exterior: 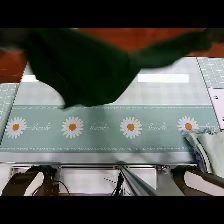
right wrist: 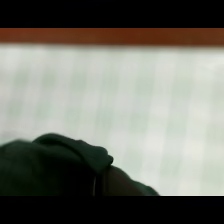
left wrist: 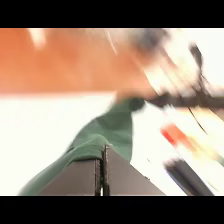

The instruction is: Fold the shirts.

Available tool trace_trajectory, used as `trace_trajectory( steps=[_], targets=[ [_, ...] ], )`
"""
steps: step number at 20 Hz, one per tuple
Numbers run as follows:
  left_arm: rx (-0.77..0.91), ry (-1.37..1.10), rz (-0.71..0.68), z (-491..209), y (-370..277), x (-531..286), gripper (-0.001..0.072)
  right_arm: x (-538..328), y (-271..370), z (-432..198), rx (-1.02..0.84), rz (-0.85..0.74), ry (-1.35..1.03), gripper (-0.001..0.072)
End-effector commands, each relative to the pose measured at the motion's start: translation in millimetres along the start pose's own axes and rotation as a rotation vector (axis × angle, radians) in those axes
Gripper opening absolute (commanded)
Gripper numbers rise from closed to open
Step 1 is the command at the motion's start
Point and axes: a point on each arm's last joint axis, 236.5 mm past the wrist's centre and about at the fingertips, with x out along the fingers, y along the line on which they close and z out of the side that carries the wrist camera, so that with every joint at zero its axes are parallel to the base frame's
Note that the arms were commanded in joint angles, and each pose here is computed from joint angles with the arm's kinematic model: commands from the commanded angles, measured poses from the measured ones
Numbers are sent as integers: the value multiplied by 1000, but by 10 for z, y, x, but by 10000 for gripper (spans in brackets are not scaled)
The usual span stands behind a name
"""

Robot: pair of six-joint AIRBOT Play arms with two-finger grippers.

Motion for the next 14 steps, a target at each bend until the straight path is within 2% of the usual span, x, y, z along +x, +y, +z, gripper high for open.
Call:
trace_trajectory(
  steps=[1,4,9,11,14],
  targets=[
    [350,-286,192,912,-786,-881,20,-1211,351,736,-86,-51,-414,31],
    [425,-316,257,1014,-1144,-1075,20,-2173,632,934,-135,-85,-657,31],
    [464,-225,217,770,-1541,-1091,20,-3168,708,782,-181,-230,-827,31],
    [439,-148,215,589,-1516,-1064,21,-3202,602,587,-164,-288,-764,31],
    [413,-20,225,316,-1400,-1034,20,-2762,386,2,-116,-322,-443,31]
  ],
)
